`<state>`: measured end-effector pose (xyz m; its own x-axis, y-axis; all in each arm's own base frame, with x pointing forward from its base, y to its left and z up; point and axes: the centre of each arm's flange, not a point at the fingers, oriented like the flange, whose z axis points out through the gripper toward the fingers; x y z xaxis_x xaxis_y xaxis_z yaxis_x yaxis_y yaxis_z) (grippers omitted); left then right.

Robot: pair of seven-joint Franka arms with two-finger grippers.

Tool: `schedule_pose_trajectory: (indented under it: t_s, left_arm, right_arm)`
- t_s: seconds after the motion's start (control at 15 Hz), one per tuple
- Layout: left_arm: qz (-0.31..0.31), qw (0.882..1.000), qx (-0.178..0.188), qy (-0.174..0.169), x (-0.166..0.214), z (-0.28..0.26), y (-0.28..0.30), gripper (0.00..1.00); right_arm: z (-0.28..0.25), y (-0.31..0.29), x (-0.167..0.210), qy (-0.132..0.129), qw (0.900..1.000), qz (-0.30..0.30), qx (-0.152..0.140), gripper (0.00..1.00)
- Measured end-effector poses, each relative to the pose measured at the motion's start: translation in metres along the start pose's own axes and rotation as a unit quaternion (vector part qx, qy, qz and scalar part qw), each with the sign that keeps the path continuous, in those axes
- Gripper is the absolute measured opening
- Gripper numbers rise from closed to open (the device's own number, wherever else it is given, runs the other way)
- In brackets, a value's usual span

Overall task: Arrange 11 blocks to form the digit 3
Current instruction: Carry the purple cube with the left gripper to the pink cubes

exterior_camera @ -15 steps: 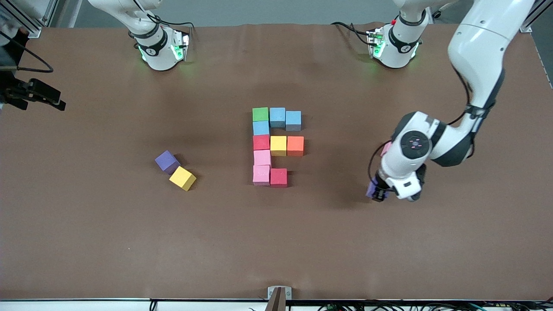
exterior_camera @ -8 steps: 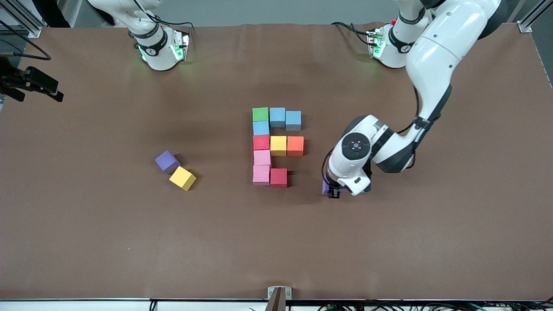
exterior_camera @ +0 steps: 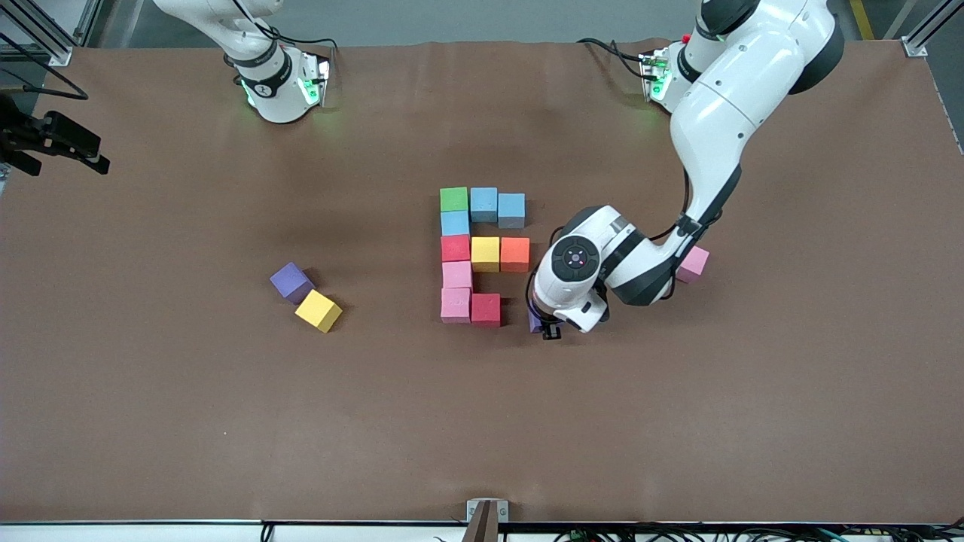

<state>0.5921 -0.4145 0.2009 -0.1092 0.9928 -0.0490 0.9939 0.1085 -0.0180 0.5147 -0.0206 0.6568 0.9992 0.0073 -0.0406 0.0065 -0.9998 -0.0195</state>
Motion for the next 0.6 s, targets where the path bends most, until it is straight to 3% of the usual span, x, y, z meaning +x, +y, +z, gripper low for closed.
schedule_pose_trajectory:
  t_s: [0.6]
  left_arm:
    - [0.003, 1.0, -0.017, 0.022, -0.039, 0.008, -0.023, 0.61]
  right_arm:
    - [0.0, 0.001, -0.003, -0.006, 1.0, -0.001, -0.009, 1.0]
